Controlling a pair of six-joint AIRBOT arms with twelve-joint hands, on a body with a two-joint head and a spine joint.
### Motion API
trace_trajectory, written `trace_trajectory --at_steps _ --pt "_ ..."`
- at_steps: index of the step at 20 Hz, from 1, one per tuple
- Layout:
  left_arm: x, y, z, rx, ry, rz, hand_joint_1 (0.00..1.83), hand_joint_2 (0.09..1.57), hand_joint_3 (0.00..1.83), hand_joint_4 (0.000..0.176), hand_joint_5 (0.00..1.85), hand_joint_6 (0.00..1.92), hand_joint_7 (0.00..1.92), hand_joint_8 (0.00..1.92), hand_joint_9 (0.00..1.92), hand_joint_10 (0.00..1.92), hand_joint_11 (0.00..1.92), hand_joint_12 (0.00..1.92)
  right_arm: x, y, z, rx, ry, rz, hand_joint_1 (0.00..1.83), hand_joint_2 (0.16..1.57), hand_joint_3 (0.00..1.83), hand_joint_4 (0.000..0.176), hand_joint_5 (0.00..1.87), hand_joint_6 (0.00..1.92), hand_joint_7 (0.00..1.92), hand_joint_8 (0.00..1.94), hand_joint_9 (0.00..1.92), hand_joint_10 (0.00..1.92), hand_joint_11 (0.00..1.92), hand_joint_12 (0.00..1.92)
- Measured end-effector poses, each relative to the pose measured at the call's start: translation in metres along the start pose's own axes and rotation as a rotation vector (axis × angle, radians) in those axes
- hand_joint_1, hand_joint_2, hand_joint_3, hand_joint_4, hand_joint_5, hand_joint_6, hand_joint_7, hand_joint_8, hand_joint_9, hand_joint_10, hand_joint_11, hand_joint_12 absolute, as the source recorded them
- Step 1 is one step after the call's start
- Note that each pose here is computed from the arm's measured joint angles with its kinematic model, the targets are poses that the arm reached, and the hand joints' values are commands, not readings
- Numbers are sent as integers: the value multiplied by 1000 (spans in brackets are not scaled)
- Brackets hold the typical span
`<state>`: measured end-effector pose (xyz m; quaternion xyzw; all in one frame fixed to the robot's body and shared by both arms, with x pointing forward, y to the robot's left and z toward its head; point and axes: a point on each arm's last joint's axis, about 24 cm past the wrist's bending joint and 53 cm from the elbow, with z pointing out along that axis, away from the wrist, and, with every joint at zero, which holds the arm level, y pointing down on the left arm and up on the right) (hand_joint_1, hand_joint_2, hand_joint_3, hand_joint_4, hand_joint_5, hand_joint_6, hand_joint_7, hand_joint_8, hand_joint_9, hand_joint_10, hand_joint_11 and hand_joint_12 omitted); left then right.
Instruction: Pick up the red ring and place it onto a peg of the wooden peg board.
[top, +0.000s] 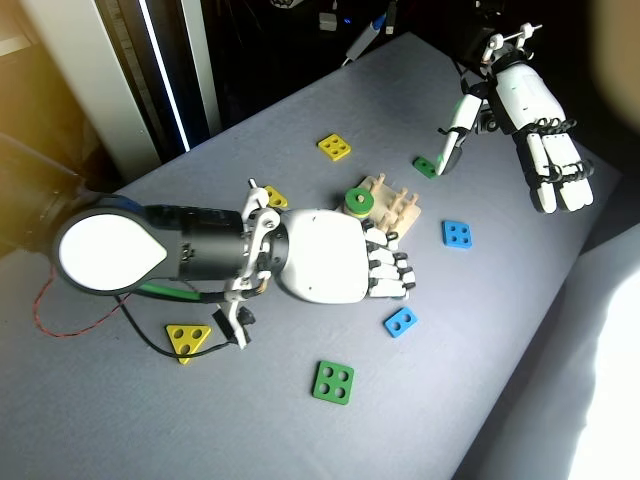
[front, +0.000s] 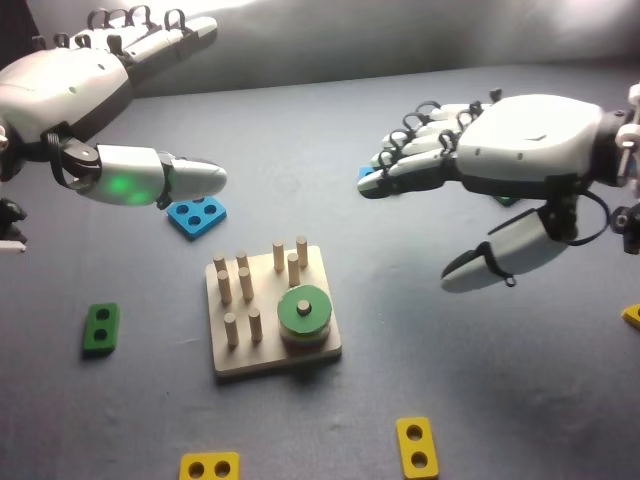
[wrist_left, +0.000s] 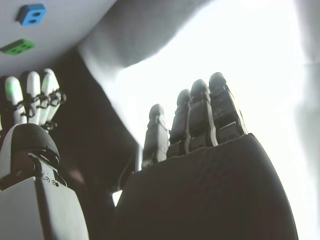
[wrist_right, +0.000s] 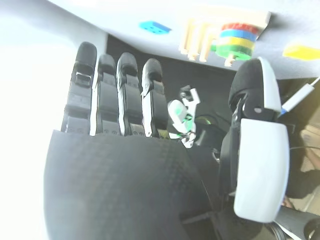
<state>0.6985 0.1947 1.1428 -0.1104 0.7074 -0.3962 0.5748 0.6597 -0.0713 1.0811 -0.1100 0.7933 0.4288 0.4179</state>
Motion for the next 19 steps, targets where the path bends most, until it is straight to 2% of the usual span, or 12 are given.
trace_trajectory --at_steps 3,4,5,7,8,9,12,13,15,17,18,19 --pt "3 0 -3 5 -1 -1 501 967 0 176 29 2 0 0 0 0 13 6 -8 -11 -7 28 -35 23 658 1007 0 81 237 6 177 3 160 27 0 957" --pt "5 1 -3 1 6 -1 501 967 0 176 29 2 0 0 0 0 13 6 -8 -13 -9 34 -39 26 658 1007 0 81 237 6 177 3 160 27 0 957" --pt "5 1 -3 -1 8 -3 482 970 1 176 24 1 0 0 0 0 31 15 -9 -15 -10 40 -43 29 654 1009 0 83 257 12 202 10 180 46 0 1319" --pt "4 0 -3 4 3 -4 455 973 2 176 13 0 0 0 0 0 60 31 -9 -15 -10 41 -47 22 615 1012 2 92 223 1 168 1 160 49 0 1375" --pt "5 -1 -3 4 5 -3 471 976 3 176 18 2 0 0 0 0 58 32 -12 -15 -10 43 -56 31 611 1011 1 99 212 3 148 1 130 40 0 1327" --pt "5 -1 -3 4 5 -3 476 976 3 176 19 3 0 0 0 0 58 33 -13 -16 -10 45 -63 29 617 1019 2 83 220 6 145 0 121 39 0 1208" --pt "6 -1 -3 5 6 -3 484 976 1 155 31 6 0 0 0 0 51 38 -16 -17 -10 48 -73 31 651 1027 2 95 217 1 101 4 51 6 0 576" --pt "6 -1 -3 6 6 -1 474 973 0 156 29 4 0 0 0 0 56 43 -16 -17 -10 49 -73 31 647 1035 2 90 206 1 96 1 44 2 0 464" --pt "6 -1 -3 6 6 -2 462 968 0 167 27 2 0 0 0 0 58 50 -16 -17 -10 49 -75 34 658 1041 2 92 215 5 104 2 59 7 0 467" --pt "6 -1 -3 6 6 -2 462 973 0 163 24 0 0 0 0 0 52 54 -17 -17 -10 49 -76 36 629 1050 1 83 215 2 129 2 54 3 0 336" --pt "6 -1 -3 6 7 -2 456 975 1 168 18 0 0 0 0 0 55 58 -17 -17 -11 50 -77 36 642 1043 0 99 206 0 104 0 38 0 0 319" --pt "6 -1 -3 6 7 -2 454 976 1 164 20 1 0 0 0 0 50 60 -17 -17 -11 50 -77 36 654 1039 0 98 208 1 95 0 37 1 0 351"
